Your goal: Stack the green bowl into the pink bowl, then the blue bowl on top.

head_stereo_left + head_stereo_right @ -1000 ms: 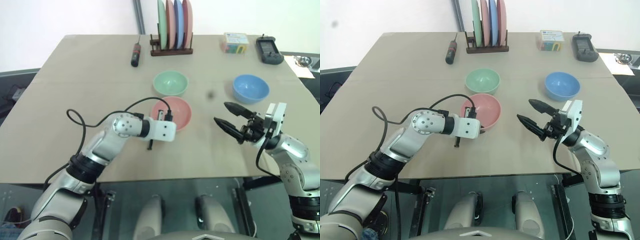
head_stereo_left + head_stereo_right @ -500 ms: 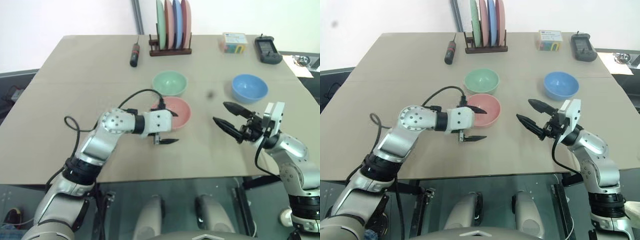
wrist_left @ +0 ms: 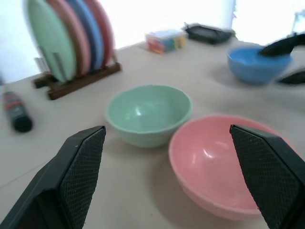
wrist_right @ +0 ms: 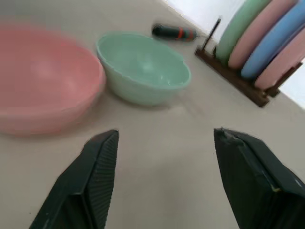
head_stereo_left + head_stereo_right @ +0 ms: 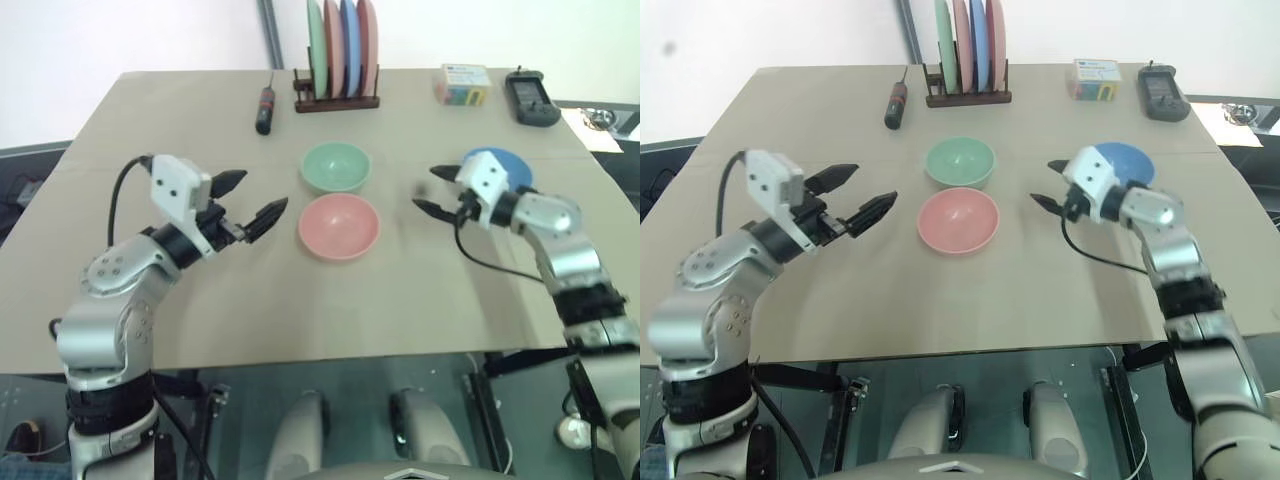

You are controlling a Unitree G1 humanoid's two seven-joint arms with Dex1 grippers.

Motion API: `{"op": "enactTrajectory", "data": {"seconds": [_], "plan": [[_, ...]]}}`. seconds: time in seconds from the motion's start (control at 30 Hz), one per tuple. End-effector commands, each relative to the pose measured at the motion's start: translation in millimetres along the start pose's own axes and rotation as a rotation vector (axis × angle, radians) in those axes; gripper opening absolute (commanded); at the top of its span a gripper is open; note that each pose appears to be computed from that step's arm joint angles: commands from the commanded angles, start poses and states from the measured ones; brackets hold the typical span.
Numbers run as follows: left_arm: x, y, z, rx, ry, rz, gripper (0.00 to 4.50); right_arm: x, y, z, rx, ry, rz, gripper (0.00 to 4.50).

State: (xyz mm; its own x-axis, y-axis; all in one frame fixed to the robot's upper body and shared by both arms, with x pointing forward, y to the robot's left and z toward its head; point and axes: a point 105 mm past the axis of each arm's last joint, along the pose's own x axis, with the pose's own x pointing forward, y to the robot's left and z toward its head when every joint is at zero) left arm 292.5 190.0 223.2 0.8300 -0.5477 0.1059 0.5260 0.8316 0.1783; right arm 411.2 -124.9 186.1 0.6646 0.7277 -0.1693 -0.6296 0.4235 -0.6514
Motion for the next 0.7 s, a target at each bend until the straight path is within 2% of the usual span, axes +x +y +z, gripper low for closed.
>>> {"op": "enactTrajectory", "data": {"seconds": [0.03,0.13,0.3,0.7], "plan": [[-23.7,-6.6,10.3,-0.024,-0.047,0.075,4.43,24.7,-8.3,16.0,-0.27,0.016,0.042,3.32],[-39.7,-11.5,5.3,-0.07,-0.046,0.138,4.43,46.3,4.4,25.4,-0.454,0.024,0.134,3.32],[-62.1,-16.2,-9.2,-0.074,0.012,0.238,4.43,73.2,26.0,41.8,-0.641,0.001,0.213,3.32],[-85.6,-28.9,-21.8,-0.096,0.037,0.337,4.43,104.4,33.5,60.5,-0.785,0.047,0.177,3.32]]}}
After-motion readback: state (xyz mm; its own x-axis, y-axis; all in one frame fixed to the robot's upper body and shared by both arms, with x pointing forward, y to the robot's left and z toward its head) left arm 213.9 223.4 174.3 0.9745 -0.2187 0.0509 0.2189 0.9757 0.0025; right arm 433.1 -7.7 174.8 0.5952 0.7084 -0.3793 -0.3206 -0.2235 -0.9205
